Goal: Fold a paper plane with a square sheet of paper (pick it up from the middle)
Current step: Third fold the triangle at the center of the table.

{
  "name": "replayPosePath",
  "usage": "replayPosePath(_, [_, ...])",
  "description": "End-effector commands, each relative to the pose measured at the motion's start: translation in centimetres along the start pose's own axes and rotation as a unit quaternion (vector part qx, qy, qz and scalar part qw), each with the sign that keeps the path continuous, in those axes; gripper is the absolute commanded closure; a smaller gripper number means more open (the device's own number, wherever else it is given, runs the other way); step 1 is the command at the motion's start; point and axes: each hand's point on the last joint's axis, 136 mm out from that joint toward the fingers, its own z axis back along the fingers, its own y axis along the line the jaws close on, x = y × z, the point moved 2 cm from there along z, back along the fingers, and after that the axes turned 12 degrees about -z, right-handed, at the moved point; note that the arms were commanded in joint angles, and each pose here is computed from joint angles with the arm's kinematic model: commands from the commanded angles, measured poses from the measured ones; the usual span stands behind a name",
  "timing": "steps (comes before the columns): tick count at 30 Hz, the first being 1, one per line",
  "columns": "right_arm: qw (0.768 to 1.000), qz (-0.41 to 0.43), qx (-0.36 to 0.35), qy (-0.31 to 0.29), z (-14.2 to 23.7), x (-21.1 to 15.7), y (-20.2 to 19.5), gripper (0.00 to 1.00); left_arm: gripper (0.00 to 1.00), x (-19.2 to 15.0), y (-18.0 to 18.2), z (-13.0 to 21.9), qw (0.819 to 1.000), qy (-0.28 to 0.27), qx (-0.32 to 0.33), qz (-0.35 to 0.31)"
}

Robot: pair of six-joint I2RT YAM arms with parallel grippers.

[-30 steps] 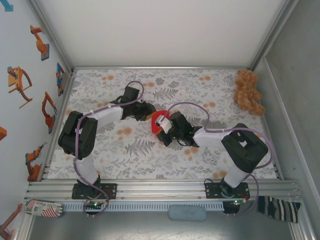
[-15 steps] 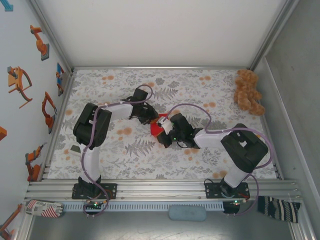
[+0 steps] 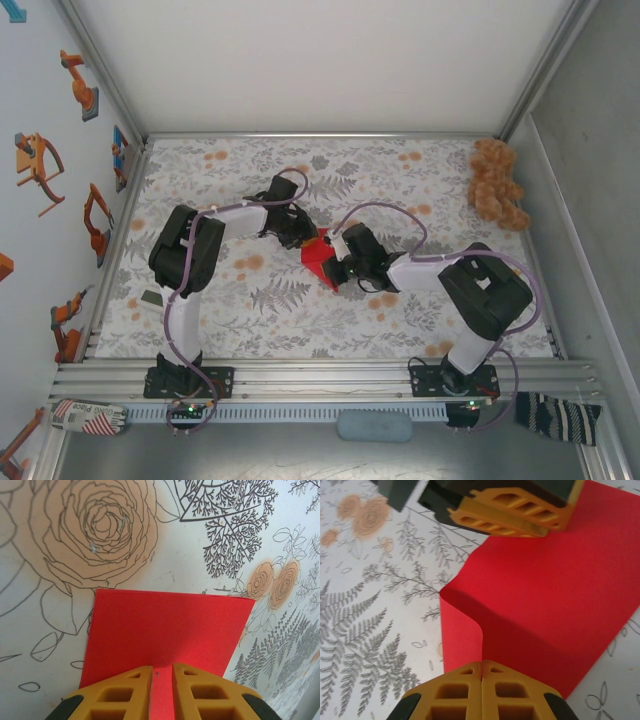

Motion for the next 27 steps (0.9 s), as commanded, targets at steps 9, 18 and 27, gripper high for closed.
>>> replayPosePath(9, [0.997, -0.044, -0.064, -0.013, -0.6, 1.1, -2.2, 1.00, 0.80, -1.3, 1.6, -1.0, 0.999, 0.031, 0.033, -0.002])
replayPosePath(18, [0.997, -0.052, -0.060, -0.003, -0.5, 0.7, -2.0, 1.00, 0.80, -0.8, 0.8, -0.4, 0.999, 0.025, 0.025, -0.008])
replayPosePath(27, [0.996, -0.060, -0.060, 0.006, -0.5, 0.3, -2.1, 1.00, 0.74, 1.5, -3.3, 4.1, 0.997, -0.041, -0.010, -0.057])
